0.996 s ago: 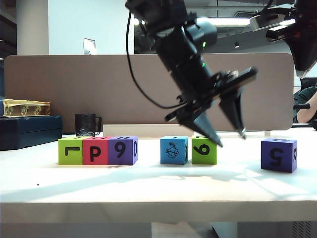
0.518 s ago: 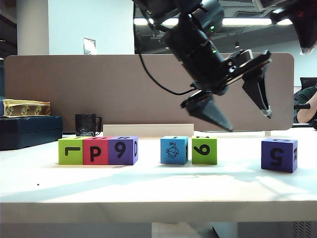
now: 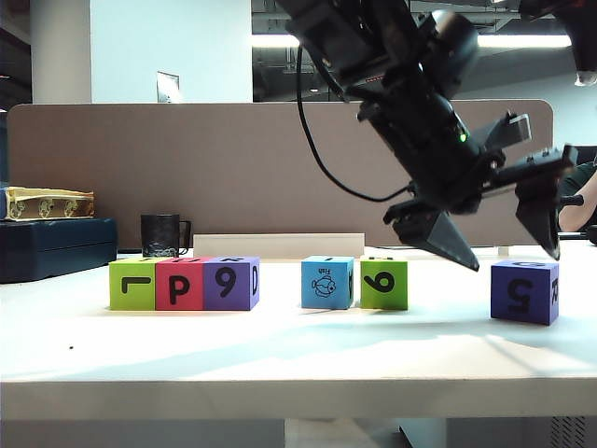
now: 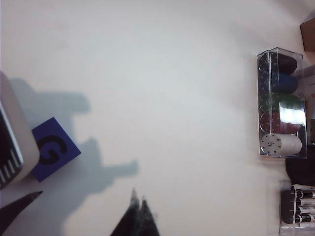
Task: Select the appropriate blocks from the scattered letter blocks on the table and arrange them in a row to spell out "TURING".
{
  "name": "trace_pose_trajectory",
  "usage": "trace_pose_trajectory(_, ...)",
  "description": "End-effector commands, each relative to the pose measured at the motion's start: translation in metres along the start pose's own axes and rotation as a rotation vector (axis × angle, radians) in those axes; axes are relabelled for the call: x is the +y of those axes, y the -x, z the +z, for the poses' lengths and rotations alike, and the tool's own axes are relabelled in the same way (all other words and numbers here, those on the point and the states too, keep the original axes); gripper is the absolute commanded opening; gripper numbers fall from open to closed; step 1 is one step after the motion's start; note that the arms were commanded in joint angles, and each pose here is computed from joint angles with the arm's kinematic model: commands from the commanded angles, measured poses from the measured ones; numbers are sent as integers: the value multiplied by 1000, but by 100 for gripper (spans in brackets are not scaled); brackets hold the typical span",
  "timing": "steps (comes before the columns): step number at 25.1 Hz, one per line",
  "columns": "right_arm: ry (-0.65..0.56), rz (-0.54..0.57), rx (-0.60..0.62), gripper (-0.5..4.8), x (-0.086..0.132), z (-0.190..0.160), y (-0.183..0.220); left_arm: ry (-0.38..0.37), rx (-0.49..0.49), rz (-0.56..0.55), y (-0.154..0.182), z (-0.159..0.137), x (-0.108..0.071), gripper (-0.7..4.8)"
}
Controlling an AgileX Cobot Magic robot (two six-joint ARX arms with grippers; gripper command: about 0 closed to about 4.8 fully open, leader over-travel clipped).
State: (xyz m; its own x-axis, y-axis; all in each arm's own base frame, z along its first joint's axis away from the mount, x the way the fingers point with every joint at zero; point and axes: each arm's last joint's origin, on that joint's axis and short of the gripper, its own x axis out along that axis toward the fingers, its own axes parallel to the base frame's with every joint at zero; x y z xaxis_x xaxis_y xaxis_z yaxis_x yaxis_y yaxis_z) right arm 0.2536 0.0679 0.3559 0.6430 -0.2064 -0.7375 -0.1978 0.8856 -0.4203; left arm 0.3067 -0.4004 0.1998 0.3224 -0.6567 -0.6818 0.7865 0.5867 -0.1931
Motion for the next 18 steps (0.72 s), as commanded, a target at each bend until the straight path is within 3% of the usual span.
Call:
trace_pose_trajectory(1,-8,-2,-14,-1,-1,0,4,-8,-11,17,-7,-2,1,408)
trace_pose_trajectory(8,-8,41,-23,-1,0,1,4,4,-7,21,-24,-11,5,402)
trace_pose_trajectory(15,-8,42,-22,-1,0,0,4,8,-78,10,-25,-4,-9,396)
trace_pose_trajectory(18,-8,42,-22,-1,0,0,4,20,-75,8,-27,-6,-11,359)
